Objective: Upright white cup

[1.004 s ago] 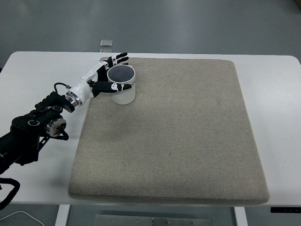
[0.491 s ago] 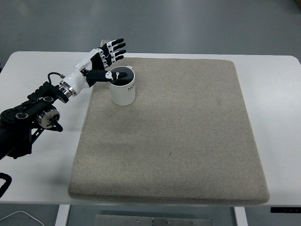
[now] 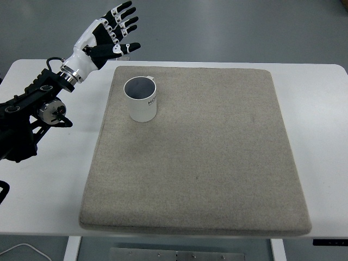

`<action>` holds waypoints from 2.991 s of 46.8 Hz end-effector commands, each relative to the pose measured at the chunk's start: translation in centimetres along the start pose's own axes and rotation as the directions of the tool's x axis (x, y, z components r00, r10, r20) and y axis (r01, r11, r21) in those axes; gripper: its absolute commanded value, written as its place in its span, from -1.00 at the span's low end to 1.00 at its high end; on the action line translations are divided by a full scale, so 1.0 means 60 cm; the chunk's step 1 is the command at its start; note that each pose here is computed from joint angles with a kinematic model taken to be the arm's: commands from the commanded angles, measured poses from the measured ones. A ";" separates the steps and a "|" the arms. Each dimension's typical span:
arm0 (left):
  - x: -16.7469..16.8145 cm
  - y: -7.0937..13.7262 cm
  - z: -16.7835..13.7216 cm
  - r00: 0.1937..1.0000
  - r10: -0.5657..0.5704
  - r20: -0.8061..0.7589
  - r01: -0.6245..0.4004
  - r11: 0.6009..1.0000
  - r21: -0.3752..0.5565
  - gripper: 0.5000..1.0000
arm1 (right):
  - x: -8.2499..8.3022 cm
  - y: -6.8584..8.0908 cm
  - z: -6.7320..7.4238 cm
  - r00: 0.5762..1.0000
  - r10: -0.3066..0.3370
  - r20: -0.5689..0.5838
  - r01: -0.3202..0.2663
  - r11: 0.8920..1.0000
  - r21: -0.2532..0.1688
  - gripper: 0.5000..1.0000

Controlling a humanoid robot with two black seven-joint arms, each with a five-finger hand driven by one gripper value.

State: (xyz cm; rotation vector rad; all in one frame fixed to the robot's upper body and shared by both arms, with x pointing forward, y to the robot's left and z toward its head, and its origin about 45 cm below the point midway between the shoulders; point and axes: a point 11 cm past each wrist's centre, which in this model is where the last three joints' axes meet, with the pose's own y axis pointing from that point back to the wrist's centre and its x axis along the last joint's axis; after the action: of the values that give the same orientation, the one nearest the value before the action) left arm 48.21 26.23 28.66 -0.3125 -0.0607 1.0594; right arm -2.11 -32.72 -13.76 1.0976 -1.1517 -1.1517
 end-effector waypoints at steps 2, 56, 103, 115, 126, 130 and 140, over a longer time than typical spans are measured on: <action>0.012 -0.011 0.018 1.000 0.027 0.005 -0.027 0.999 -0.024 0.97 | 0.000 0.000 0.000 1.000 0.000 0.000 0.000 1.000 0.000 0.72; 0.135 0.018 -0.013 0.817 0.442 -0.370 -0.369 0.894 0.253 0.97 | 0.000 0.000 0.000 1.000 0.000 0.000 0.000 1.000 0.000 0.72; 0.087 -0.001 -0.077 0.714 0.485 -0.505 -0.344 0.871 0.350 0.97 | -0.003 0.000 0.003 1.000 -0.013 0.003 0.013 1.000 -0.002 0.72; 0.077 -0.006 -0.082 0.713 0.480 -0.511 -0.334 0.874 0.354 0.97 | -0.003 0.000 0.003 1.000 -0.014 0.003 0.014 1.000 -0.002 0.72; 0.077 -0.006 -0.082 0.713 0.481 -0.511 -0.336 0.873 0.353 0.98 | -0.003 0.000 0.003 1.000 -0.014 0.003 0.014 1.000 -0.002 0.72; 0.077 -0.006 -0.083 0.712 0.481 -0.511 -0.335 0.873 0.354 0.97 | -0.003 0.000 0.002 1.000 -0.014 0.005 0.014 1.000 -0.002 0.72; 0.079 -0.005 -0.082 0.712 0.482 -0.510 -0.340 0.873 0.349 0.97 | -0.004 0.000 0.002 1.000 -0.016 0.006 0.016 1.000 -0.002 0.72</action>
State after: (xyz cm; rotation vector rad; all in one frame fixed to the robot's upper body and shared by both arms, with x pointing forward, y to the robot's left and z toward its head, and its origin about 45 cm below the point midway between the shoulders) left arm 51.77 29.04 23.59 -0.4422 0.7269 1.3616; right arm -2.27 -32.50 -13.78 1.1041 -1.1474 -1.1677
